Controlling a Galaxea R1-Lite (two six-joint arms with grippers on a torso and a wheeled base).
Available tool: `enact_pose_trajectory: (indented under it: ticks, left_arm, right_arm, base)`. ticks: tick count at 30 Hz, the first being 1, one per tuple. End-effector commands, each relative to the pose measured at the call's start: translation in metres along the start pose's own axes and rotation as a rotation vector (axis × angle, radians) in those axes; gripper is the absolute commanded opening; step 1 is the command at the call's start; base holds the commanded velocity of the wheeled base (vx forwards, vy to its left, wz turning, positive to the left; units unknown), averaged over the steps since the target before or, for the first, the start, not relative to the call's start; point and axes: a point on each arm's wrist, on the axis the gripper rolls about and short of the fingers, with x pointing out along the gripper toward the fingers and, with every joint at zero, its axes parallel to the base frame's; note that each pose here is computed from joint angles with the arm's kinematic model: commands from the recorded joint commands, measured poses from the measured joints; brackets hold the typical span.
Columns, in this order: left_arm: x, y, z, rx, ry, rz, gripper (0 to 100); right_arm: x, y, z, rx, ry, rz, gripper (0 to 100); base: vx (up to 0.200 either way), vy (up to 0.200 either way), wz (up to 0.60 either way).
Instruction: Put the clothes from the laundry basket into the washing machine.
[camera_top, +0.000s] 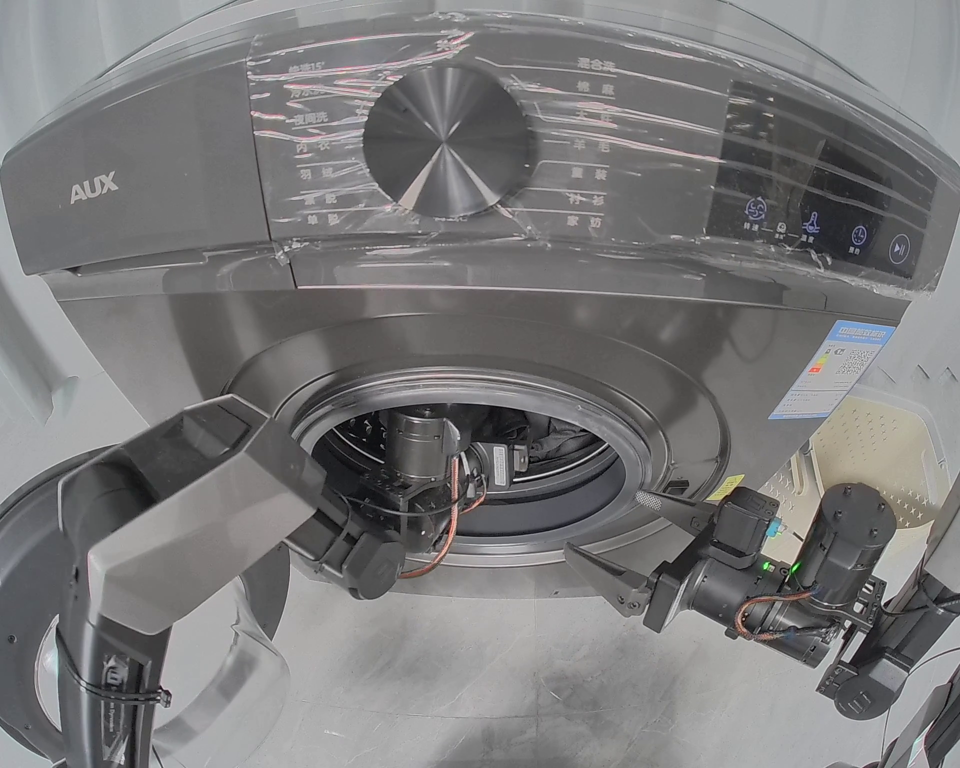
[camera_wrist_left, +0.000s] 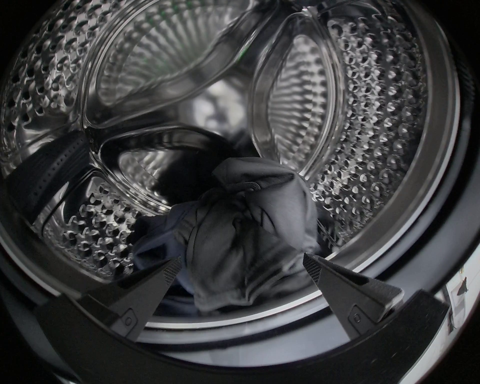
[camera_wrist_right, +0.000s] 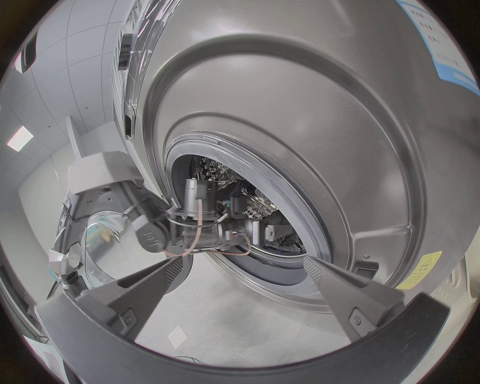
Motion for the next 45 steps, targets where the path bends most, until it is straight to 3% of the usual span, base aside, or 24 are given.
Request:
enact_pose_trajectory:
  ticks: [1,3,4,10,12,15,22,23,26,31,33,37,38,42,45]
  left_arm:
    - [-0.065,-0.022,0.029,0.028,-0.024,-0.079,100]
    - [-0.065,-0.022,0.029,0.028,-0.024,-0.079,100]
    - [-0.086,-0.03,0.021,0.04,0.001,-0.12,100]
    - [-0.118,-0.043,-0.002,0.071,0.041,-0.191,100]
    - [-0.132,-0.045,-0.007,0.085,0.035,-0.217,100]
    - [-0.157,-0.043,-0.008,0.082,0.012,-0.249,100]
    - [-0.22,-0.03,0.0,0.051,-0.063,-0.333,100]
    - [-0.242,-0.023,0.003,0.045,-0.085,-0.359,100]
    - [-0.258,-0.015,0.008,0.036,-0.102,-0.366,100]
    - [-0.285,0.003,0.019,0.013,-0.155,-0.347,100]
    - [-0.299,0.016,0.023,0.002,-0.178,-0.325,100]
    - [-0.306,0.028,0.02,0.008,-0.179,-0.284,100]
    - [-0.311,0.036,0.021,0.003,-0.19,-0.245,100]
    - [-0.322,0.047,0.027,-0.012,-0.233,-0.203,100]
    - [-0.333,0.057,0.032,0.013,-0.256,-0.163,100]
  right_arm:
    - [-0.003,-0.001,0.001,0.0,-0.003,-0.003,100]
    - [-0.003,-0.001,0.001,0.0,-0.003,-0.003,100]
    - [-0.003,-0.001,0.001,0.002,0.0,-0.003,100]
    - [-0.011,0.002,-0.003,-0.007,0.023,0.005,100]
    - [-0.018,0.002,-0.001,-0.014,0.02,0.006,100]
    - [-0.029,0.002,0.005,-0.023,0.004,0.003,100]
    - [-0.06,0.005,0.016,-0.025,-0.042,0.006,100]
    - [-0.071,0.006,0.018,-0.025,-0.053,0.005,100]
    - [-0.081,0.004,0.02,-0.024,-0.064,-0.007,100]
    - [-0.096,0.002,0.026,-0.028,-0.1,-0.033,100]
    - [-0.101,-0.005,0.03,-0.034,-0.13,-0.088,100]
    - [-0.103,-0.011,0.032,-0.041,-0.136,-0.129,100]
    - [-0.106,-0.015,0.034,-0.043,-0.151,-0.154,100]
    - [-0.11,-0.027,0.036,-0.044,-0.166,-0.251,100]
    - [-0.115,-0.034,0.038,-0.046,-0.176,-0.309,100]
  base:
    - [0.0,0.0,0.0]
    - [0.0,0.0,0.0]
    - [0.0,0.0,0.0]
    - [0.0,0.0,0.0]
    - [0.0,0.0,0.0]
    - [0.0,0.0,0.0]
    - [0.0,0.0,0.0]
    - [0.0,0.0,0.0]
    - [0.0,0.0,0.0]
    - [0.0,0.0,0.0]
    - [0.0,0.0,0.0]
    - [0.0,0.0,0.0]
    - [0.0,0.0,0.0]
    - [0.0,0.0,0.0]
    - [-0.133,0.0,0.0]
